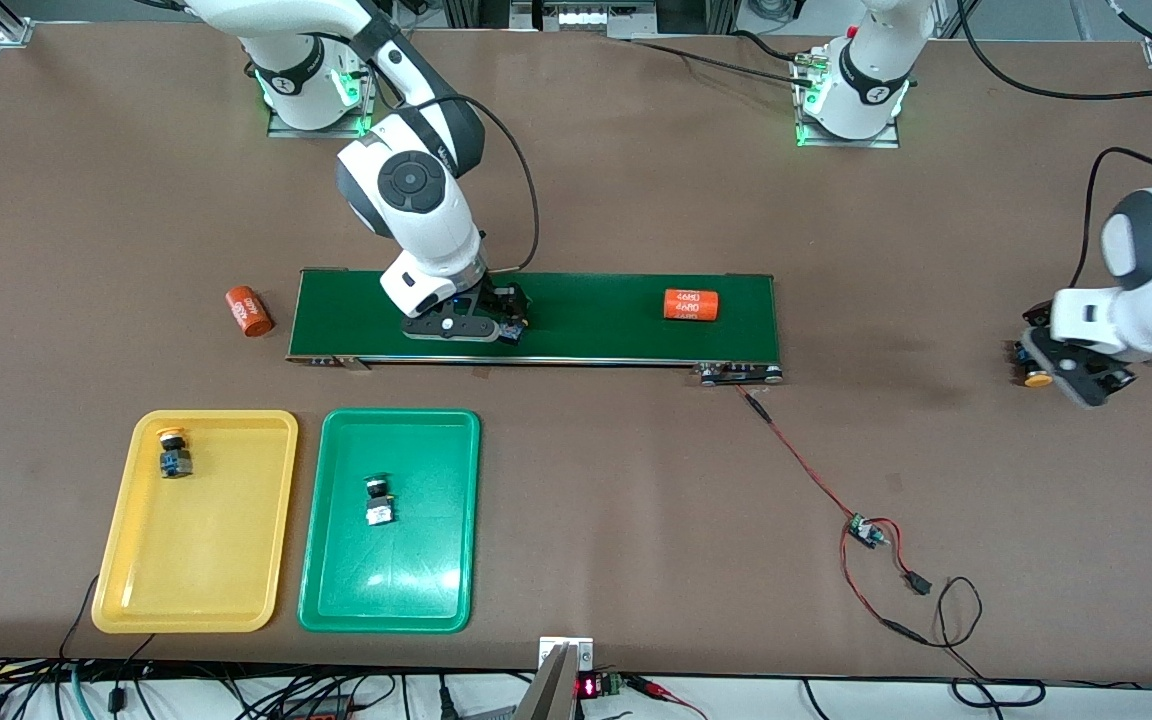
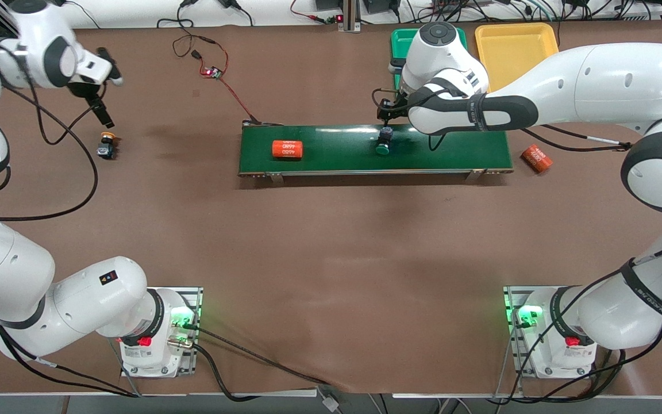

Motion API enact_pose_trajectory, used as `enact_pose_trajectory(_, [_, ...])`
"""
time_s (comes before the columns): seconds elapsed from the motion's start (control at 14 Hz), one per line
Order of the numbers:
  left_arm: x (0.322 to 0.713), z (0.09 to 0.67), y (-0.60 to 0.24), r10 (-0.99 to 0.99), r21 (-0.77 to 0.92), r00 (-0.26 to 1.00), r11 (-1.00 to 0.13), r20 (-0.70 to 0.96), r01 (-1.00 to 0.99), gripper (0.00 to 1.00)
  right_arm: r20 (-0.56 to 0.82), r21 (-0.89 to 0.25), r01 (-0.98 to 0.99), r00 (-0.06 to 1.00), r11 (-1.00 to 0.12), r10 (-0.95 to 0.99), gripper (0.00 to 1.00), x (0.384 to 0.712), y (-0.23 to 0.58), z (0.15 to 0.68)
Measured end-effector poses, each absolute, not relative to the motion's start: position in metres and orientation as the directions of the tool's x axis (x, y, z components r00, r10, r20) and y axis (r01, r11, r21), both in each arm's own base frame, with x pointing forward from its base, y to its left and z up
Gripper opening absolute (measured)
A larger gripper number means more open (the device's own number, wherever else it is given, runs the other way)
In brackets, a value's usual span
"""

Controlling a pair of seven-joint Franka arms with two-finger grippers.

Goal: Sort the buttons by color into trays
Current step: 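Grasp the belt button with the right gripper while the left gripper grasps yellow button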

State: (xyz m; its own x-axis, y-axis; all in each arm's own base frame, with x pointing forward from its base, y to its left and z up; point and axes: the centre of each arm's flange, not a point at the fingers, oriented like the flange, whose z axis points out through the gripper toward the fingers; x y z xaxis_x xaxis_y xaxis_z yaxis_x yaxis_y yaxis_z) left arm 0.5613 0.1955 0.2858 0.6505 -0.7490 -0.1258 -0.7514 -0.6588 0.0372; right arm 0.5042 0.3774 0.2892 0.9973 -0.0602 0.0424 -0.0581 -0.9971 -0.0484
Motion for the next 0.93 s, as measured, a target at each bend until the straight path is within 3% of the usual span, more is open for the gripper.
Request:
enact_pose_trajectory(0.36, [0.543,0.263,0.232,-0.367,0.043,0.920,-0.930,-0.138,-0.364,1.00,0.021,-0.041,-0.059,0.998,-0.997,-0.060,1.00,0.504,0.377,0.275])
enact_pose_trajectory(0.57, [0.540,0.240,0.229,-0.185,0.042,0.968,-0.983,-0.170,-0.181,1.00,0.015,-0.038,-0.060,0.998,-0.997,-0.061,1.00,0.504,0.377,0.271])
enact_pose_trajectory(0.93, [0.539,0.217,0.233,-0.123,0.038,0.979,-0.992,-0.164,-0.119,1.00,-0.006,-0.029,-0.061,0.998,-0.998,-0.061,1.00,0.502,0.376,0.258])
